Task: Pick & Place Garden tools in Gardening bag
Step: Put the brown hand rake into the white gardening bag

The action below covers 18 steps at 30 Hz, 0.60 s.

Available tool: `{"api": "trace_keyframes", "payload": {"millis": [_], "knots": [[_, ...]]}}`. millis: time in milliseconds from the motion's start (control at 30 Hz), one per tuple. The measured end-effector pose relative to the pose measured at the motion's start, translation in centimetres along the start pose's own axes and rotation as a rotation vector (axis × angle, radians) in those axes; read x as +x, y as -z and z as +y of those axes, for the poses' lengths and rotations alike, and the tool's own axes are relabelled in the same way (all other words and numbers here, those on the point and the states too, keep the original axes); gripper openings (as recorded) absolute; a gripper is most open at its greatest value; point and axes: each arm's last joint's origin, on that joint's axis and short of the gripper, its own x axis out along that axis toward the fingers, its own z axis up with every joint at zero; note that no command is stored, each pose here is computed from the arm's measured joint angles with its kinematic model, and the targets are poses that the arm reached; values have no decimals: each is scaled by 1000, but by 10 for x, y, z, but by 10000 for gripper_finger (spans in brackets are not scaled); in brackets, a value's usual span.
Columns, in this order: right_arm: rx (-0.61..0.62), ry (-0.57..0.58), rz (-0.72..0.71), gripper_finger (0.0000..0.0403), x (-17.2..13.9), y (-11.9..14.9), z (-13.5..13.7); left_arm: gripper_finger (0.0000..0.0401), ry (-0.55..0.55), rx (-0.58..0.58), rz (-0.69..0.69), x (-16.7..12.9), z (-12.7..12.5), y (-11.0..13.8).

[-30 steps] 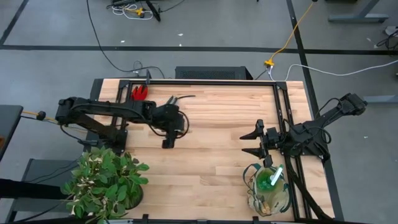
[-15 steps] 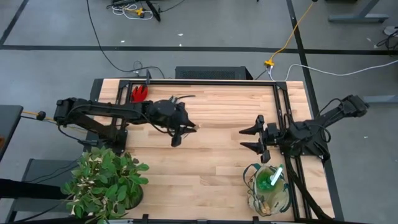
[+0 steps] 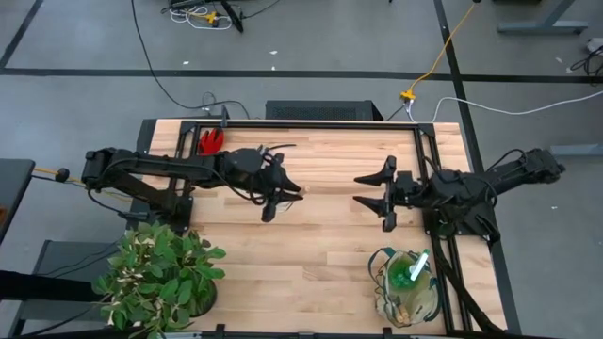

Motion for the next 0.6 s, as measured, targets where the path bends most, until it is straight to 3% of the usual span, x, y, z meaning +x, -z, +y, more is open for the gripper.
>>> {"api": "trace_keyframes", "payload": {"millis": [600], "knots": [[39, -70, -13, 224, 43, -29, -9, 77, 11, -27, -223, -2, -1, -21]]}}
